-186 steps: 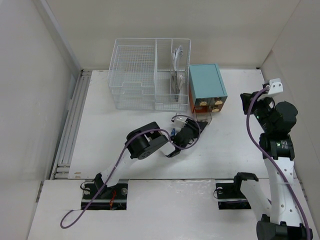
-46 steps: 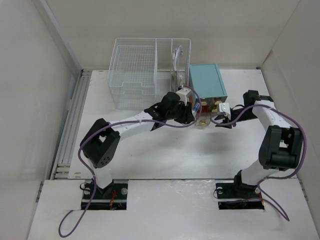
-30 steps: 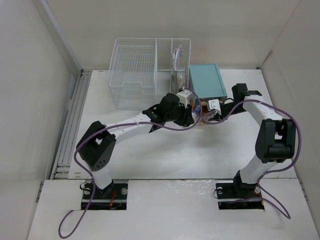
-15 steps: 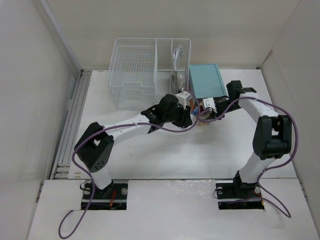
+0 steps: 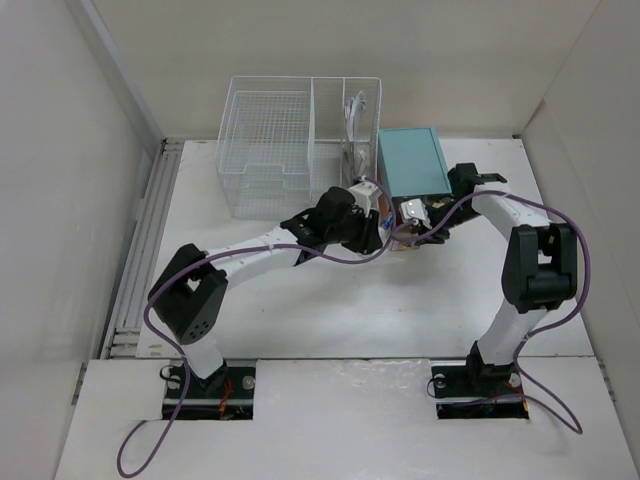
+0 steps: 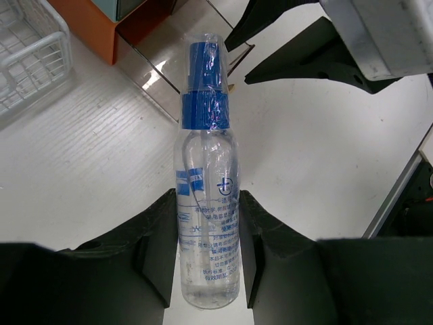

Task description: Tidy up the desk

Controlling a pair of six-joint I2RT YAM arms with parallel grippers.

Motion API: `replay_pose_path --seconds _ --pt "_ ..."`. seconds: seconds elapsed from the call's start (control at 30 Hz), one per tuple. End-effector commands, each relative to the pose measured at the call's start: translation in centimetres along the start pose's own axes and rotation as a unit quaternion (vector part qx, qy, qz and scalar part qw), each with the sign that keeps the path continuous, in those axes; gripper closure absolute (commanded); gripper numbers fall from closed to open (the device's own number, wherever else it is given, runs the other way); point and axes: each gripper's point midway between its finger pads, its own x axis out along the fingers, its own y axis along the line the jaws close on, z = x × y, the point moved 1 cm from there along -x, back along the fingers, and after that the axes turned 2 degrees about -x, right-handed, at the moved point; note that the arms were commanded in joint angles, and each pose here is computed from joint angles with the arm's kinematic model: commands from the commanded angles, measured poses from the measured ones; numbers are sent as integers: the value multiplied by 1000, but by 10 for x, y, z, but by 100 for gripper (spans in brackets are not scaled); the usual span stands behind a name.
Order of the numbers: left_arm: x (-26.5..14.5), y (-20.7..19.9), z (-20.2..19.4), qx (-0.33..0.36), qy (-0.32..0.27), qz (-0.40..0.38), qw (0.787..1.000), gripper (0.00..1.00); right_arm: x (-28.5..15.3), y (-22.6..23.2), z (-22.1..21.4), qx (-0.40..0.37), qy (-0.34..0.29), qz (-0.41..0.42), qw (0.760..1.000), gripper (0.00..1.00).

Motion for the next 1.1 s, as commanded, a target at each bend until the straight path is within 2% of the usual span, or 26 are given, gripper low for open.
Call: replay_pose_path --seconds 0.0,0.03,0.17,0.2,0.3,0.8,1.0,1.07 --pt "-15 -10 24 17 -41 -14 999 100 -4 -8 5 -6 7 3 1000 58" --pt "-15 -9 25 11 -43 -9 999 100 -3 -9 5 -3 6 6 1000 58" --pt "-11 -6 22 -1 -39 -2 999 100 -2 -10 1 9 9 15 1000 71" --pt "-8 -4 19 -7 -35 -1 999 100 -2 -10 1 9 9 15 1000 79" --pt "-6 -3 26 -21 -45 -1 999 100 -2 -9 1 14 9 15 1000 85" --pt "40 -25 42 -54 -44 -53 996 100 -8 32 9 16 17 35 999 87" --pt "47 -39 61 -71 -53 -77 993 100 -10 49 8 22 18 53 998 88" --pt "54 -41 54 -78 -45 -77 993 100 -12 51 6 20 18 51 998 88"
